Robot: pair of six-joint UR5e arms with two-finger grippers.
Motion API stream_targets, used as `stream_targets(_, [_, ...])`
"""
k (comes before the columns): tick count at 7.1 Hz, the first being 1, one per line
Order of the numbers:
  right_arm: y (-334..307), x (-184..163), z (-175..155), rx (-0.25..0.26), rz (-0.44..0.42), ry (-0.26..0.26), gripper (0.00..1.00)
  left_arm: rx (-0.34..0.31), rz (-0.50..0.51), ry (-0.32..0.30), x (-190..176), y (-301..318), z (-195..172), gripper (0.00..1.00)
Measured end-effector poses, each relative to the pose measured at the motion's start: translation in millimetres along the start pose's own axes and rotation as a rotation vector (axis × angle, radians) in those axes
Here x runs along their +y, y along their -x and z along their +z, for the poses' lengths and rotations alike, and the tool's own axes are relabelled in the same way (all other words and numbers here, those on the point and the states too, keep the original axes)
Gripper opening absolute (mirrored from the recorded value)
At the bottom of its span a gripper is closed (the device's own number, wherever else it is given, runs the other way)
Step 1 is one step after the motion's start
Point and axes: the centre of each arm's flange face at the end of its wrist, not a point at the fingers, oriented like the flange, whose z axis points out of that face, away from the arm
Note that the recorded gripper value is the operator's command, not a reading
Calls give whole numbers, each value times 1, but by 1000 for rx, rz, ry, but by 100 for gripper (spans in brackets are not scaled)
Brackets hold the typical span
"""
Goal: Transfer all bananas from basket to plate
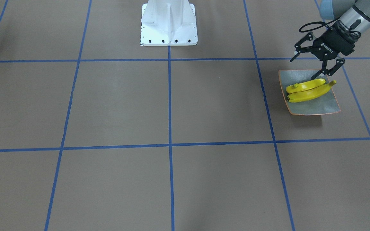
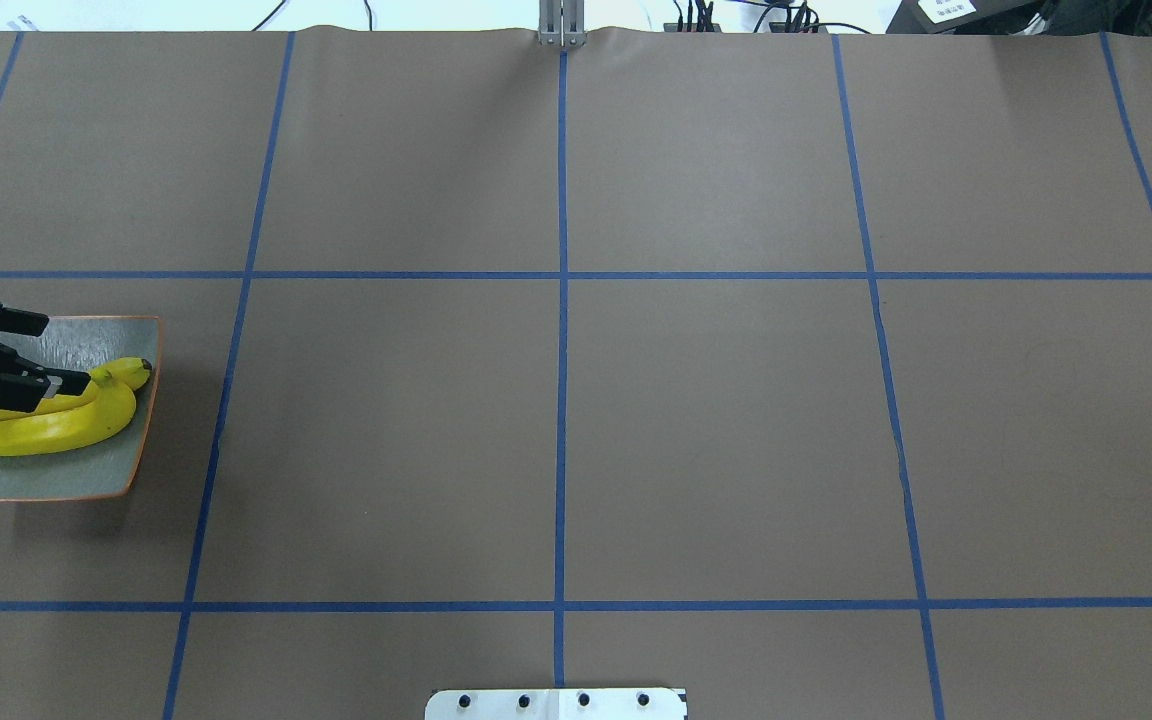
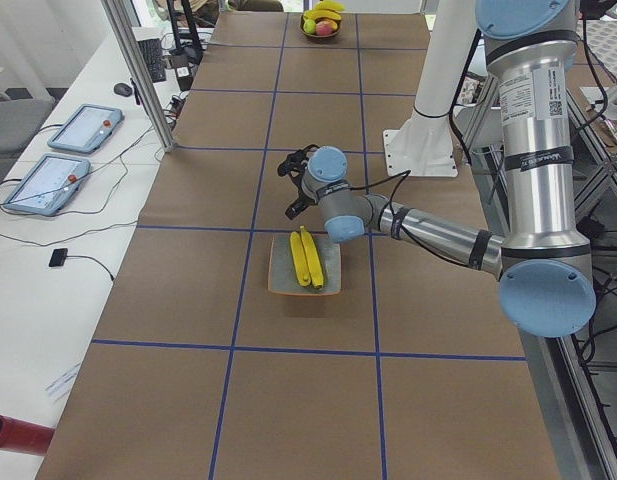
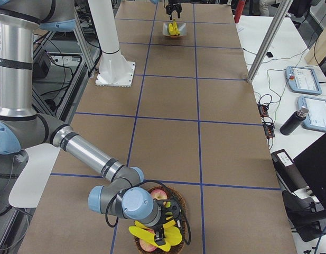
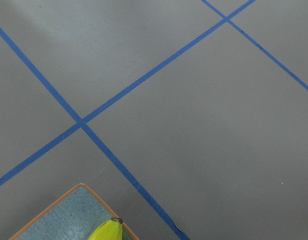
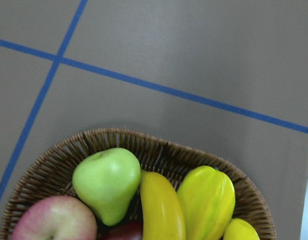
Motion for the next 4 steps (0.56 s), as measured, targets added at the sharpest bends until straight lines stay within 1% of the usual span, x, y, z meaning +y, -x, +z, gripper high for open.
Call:
stream_targets(1, [-16, 18, 14, -8, 40, 27, 99, 16, 3, 2, 1, -2, 0, 100])
stream_targets(2, [-26, 32, 25, -18, 82, 50, 95, 37, 6, 2, 1, -5, -2, 100])
stream_targets(3, [-31, 41, 33, -24, 133, 65, 81, 53, 7, 1, 1, -7, -3, 100])
stream_targets(4, [-32, 46, 36, -28, 199, 71, 31, 61, 8, 0, 2, -8, -4, 100])
